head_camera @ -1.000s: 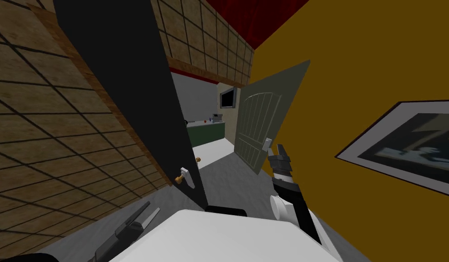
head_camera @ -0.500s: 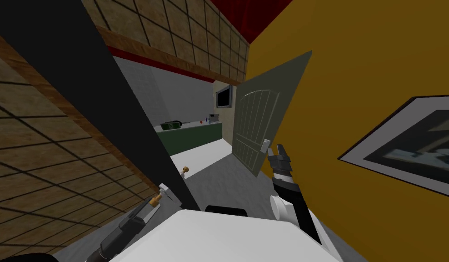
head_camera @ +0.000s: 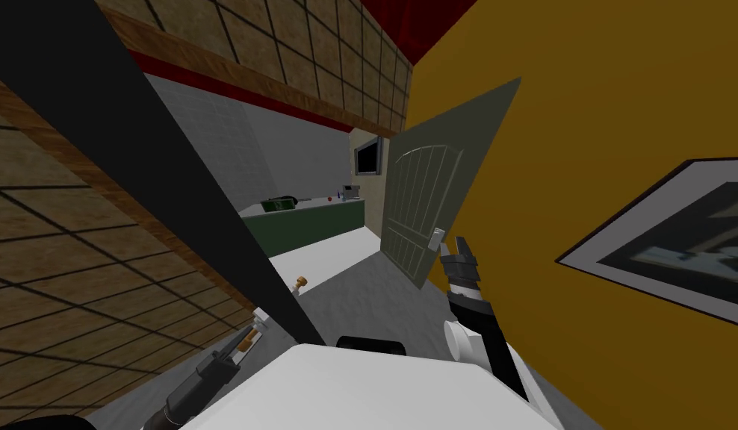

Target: Pull the door open

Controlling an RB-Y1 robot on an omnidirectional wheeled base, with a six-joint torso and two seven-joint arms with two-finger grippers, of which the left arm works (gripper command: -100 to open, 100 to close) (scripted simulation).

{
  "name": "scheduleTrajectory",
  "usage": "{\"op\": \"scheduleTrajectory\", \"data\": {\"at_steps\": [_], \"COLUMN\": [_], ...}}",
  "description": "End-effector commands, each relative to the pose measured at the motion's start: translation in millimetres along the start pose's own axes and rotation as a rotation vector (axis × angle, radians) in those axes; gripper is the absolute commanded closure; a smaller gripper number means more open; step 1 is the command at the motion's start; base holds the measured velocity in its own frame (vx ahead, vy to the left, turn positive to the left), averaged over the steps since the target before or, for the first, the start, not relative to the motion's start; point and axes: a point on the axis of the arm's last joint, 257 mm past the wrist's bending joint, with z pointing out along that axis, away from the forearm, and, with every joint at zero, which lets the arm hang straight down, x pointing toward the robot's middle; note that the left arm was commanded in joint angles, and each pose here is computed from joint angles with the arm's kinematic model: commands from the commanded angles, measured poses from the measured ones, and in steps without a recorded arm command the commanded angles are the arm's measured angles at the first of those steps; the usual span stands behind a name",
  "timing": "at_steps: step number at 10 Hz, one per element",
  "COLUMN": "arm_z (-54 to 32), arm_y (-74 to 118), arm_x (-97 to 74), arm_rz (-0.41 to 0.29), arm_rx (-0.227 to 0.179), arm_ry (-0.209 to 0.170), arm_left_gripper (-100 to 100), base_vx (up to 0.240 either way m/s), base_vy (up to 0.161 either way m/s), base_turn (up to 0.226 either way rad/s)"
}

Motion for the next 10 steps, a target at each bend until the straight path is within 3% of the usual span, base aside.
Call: {"op": "scheduleTrajectory", "data": {"at_steps": [1, 2, 4, 8, 9, 10], "arm_z": [-0.7, -0.7, -21.4, -48.8, -48.8, -56.4], "arm_y": [-1.0, -1.0, 4.7, 8.1, 8.1, 8.5], "arm_x": [-0.2, -0.2, 4.7, 13.7, 13.7, 16.5], "arm_rz": [0.001, 0.001, 0.003, 0.005, 0.005, 0.005], "arm_rx": [0.002, 0.002, -0.009, -0.015, -0.015, -0.016], "arm_ry": [0.0, 0.0, -0.003, -0.002, -0.002, -0.002], "arm_left_gripper": [100, 100, 100, 100, 100, 100], "base_vx": [-0.009, -0.005, -0.08, -0.1, -0.077, -0.066], "base_vy": [0.005, 0.003, 0.034, 0.063, 0.034, 0.024], "base_turn": [0.013, 0.008, -0.186, -0.129, -0.036, -0.083]}}
